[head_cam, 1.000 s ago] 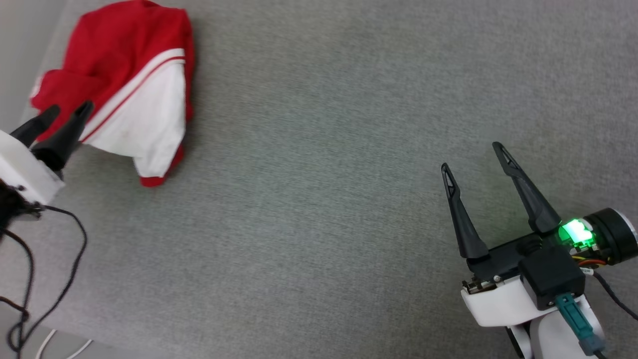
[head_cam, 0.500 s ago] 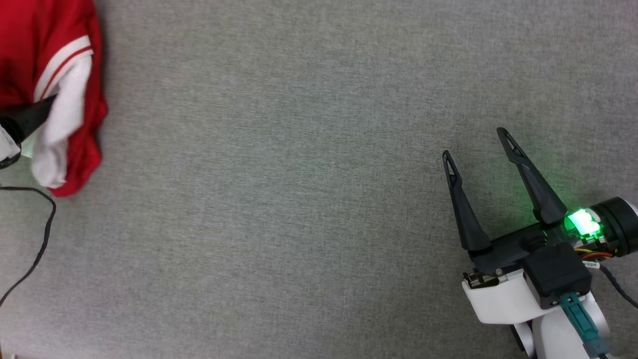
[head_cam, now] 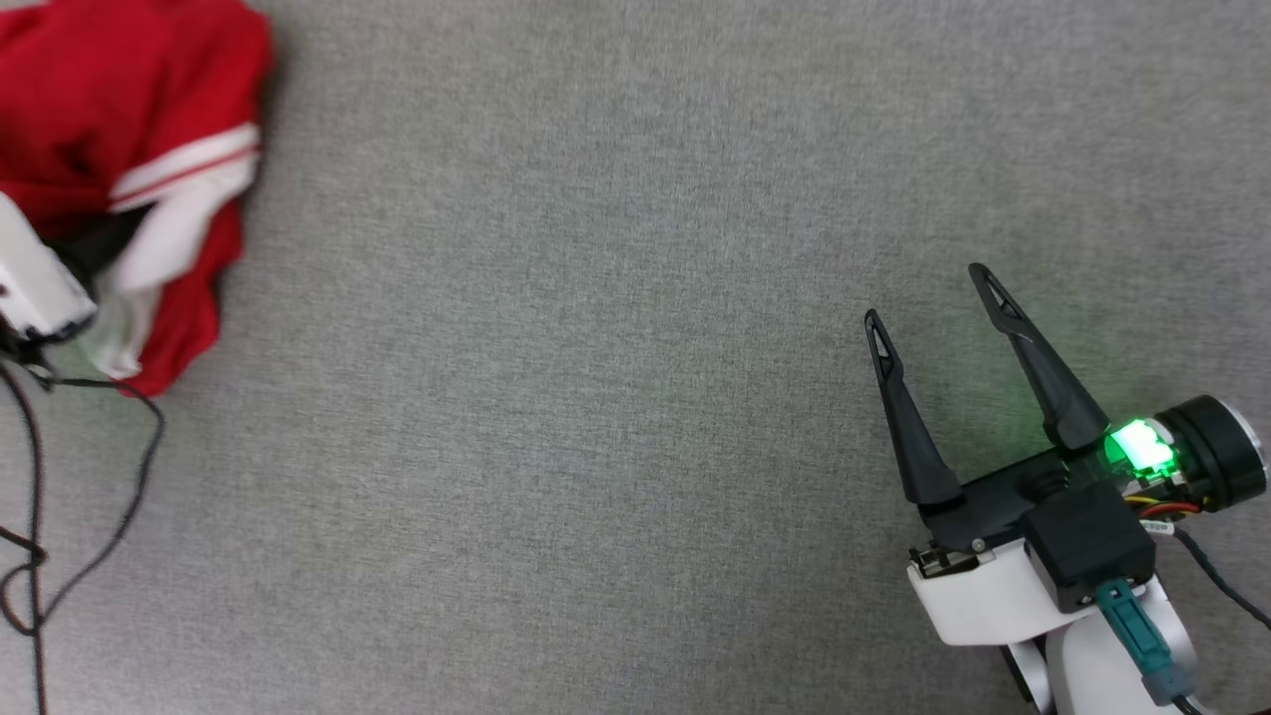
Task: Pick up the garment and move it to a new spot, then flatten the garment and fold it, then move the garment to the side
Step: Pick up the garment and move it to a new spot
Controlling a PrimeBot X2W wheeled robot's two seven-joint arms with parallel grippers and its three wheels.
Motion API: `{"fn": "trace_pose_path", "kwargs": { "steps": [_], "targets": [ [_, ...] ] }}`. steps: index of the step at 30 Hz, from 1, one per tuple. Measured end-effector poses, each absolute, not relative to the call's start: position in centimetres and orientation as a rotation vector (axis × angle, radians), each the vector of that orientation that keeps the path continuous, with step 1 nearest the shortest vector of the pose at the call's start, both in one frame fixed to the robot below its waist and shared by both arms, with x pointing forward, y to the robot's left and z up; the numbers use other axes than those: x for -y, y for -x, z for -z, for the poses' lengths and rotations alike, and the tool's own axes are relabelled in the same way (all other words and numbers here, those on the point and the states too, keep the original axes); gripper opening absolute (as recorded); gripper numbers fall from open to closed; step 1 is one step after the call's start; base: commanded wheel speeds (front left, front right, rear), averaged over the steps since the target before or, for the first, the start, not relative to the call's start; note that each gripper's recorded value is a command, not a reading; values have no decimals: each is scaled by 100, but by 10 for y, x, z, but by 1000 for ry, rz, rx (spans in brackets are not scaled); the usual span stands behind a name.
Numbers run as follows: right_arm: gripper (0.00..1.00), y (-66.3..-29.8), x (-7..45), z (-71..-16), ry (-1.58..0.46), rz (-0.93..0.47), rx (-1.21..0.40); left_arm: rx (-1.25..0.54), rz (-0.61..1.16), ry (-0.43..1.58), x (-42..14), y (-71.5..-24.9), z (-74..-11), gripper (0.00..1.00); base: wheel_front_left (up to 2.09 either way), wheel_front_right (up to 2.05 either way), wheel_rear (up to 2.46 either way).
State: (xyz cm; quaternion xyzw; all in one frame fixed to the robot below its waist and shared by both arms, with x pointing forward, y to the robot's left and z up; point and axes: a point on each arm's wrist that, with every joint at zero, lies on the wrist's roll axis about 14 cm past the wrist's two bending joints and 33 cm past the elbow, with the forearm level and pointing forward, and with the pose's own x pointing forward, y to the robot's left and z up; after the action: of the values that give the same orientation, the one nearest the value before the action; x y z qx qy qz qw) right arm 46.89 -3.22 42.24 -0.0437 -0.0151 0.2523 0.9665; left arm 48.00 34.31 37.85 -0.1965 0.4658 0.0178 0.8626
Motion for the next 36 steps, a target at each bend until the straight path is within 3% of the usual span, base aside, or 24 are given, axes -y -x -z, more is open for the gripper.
{"fn": "trace_pose_path", "kwargs": {
  "steps": [10, 22, 36],
  "targets": [
    [100, -458, 36, -469, 68, -495, 109, -864, 169, 402, -289, -458, -423, 0, 0, 0, 0],
    [100, -434, 67, -529, 57, -405, 216, -712, 514, 455, -174, -419, -470, 0, 0, 0, 0],
    [100, -417, 117, -550, 91, -263, 249, -513, 694, 433, -18, -451, -478, 0, 0, 0, 0]
  ]
}}
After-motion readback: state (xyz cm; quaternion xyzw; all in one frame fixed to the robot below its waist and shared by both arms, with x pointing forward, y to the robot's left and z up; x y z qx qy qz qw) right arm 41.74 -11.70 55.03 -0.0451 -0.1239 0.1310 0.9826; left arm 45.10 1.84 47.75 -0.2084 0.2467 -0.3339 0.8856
